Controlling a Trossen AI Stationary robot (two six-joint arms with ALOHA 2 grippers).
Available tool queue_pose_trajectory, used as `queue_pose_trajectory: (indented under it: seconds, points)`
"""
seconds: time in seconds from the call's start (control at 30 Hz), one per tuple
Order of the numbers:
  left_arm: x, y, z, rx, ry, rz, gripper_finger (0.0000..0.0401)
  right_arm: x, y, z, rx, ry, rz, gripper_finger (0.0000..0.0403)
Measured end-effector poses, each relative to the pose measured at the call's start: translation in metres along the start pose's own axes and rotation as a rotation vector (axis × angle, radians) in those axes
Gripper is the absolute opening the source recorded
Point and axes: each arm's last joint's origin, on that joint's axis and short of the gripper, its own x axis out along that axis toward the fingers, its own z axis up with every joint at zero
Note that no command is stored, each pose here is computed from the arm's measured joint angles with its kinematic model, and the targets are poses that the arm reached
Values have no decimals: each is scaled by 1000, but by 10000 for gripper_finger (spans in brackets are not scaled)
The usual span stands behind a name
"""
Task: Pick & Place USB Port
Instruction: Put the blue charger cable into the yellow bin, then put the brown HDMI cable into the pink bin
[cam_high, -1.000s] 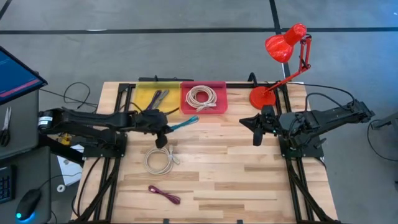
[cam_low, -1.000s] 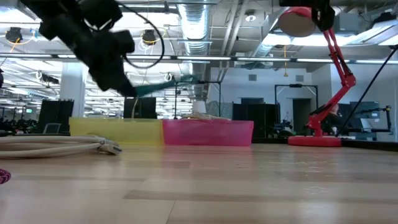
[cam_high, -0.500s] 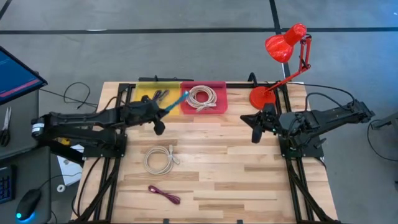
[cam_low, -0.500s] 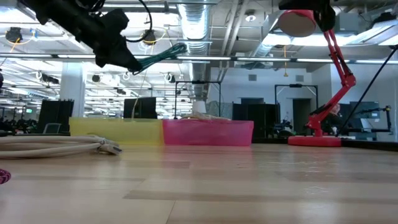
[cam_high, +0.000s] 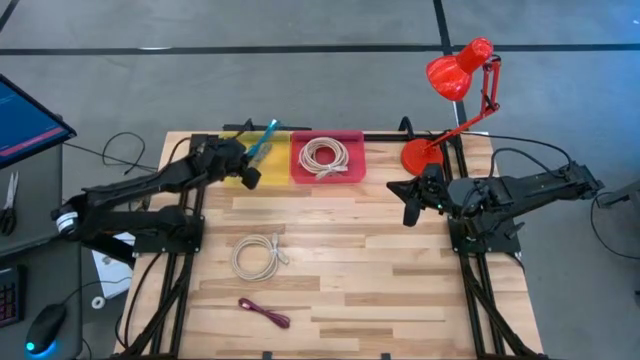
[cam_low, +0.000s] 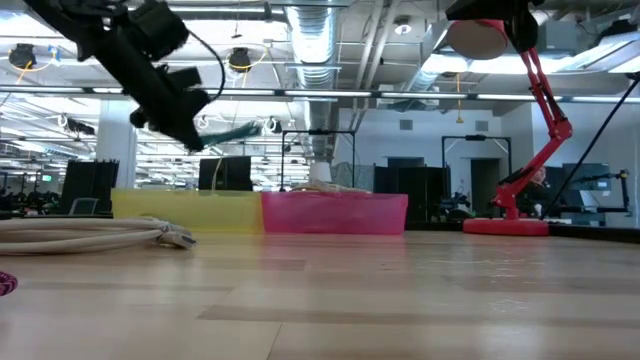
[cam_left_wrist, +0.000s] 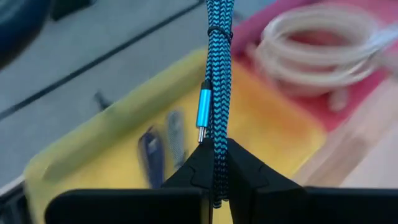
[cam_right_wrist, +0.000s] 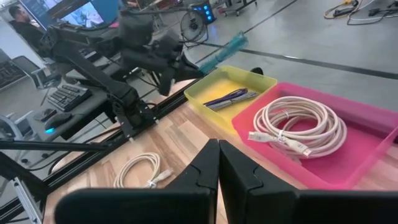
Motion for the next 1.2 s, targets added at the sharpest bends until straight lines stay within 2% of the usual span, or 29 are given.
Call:
queue_pose_trajectory:
  seconds: [0.27, 0.47, 0.63, 0.9, 1.2]
  points:
    - [23, 4, -21, 112, 241, -3, 16, 0, 0, 0, -11, 1, 1, 1]
    - [37, 3, -29, 138, 324, 53, 16, 0, 0, 0, -16, 1, 1, 1]
    - [44, 3, -33, 157, 354, 107, 22, 0, 0, 0, -16, 1, 1, 1]
    - [45, 4, -32, 167, 344, 175, 77, 0, 0, 0, -19, 2, 2, 1]
    - [38, 3, -27, 149, 292, 133, 99, 0, 0, 0, -20, 2, 2, 1]
